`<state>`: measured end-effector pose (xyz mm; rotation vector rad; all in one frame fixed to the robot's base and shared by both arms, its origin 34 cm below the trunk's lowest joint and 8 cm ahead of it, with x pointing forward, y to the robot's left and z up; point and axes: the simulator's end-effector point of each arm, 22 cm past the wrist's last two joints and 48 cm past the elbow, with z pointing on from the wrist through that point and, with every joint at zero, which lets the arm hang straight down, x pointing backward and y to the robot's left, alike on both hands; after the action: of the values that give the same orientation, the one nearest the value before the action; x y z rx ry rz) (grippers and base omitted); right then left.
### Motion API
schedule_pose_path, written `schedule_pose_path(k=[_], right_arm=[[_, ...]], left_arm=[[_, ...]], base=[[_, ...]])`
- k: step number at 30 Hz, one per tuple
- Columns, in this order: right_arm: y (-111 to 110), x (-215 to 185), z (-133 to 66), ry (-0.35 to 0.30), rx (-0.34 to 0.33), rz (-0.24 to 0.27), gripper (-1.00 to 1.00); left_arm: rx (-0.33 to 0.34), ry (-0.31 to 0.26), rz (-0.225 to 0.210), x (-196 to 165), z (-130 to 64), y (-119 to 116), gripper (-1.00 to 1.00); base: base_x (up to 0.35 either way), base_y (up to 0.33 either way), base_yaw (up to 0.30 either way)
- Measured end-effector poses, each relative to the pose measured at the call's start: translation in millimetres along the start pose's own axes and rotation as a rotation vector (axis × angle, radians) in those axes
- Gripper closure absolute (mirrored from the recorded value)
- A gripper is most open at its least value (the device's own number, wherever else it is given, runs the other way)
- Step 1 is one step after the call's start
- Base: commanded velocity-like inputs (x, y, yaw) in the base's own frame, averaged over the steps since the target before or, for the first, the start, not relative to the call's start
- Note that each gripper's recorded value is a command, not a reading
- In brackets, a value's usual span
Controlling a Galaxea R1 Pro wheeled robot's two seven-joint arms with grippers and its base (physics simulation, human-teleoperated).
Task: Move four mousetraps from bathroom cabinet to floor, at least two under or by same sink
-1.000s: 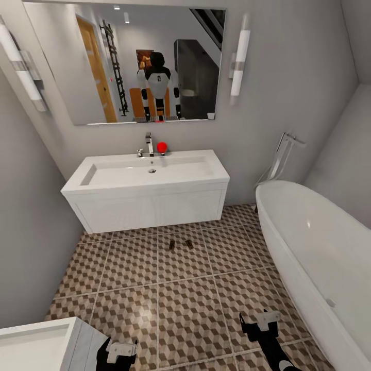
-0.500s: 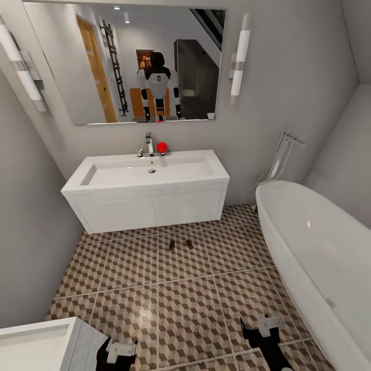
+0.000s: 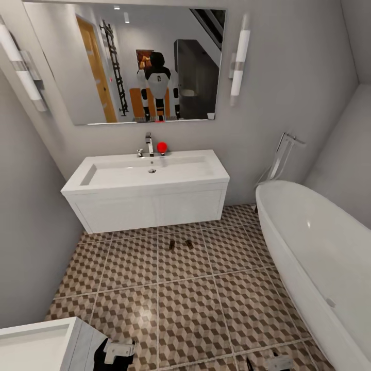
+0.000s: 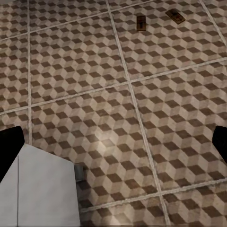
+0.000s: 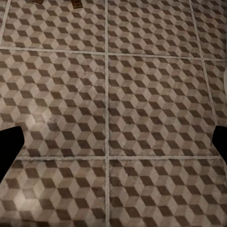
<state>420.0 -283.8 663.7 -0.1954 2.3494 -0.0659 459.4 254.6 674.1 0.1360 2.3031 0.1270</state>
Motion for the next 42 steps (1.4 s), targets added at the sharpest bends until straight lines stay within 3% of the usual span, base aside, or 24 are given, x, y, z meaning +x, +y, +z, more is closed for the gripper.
schedule_pose_path(k=[9, 14, 42], right_arm=[[3.2, 5.1, -5.8, -0.004, 0.012, 0.026, -1.00], [-0.5, 1.8, -4.8, -0.014, 0.019, 0.028, -1.00], [4.3, 1.9, -5.0, -0.013, 0.014, 0.032, -1.00]], left_arm=[[-0.021, 0.090, 0.014, 43.5, -20.9, 15.8, -1.00], [-0.018, 0.113, 0.016, 52.5, -25.4, 14.2, -1.00], [-0.009, 0.125, 0.014, 59.1, -30.3, 8.9, -1.00]], base=[[0.000, 0.000, 0.000], [0.000, 0.000, 0.000], [0.000, 0.000, 0.000]])
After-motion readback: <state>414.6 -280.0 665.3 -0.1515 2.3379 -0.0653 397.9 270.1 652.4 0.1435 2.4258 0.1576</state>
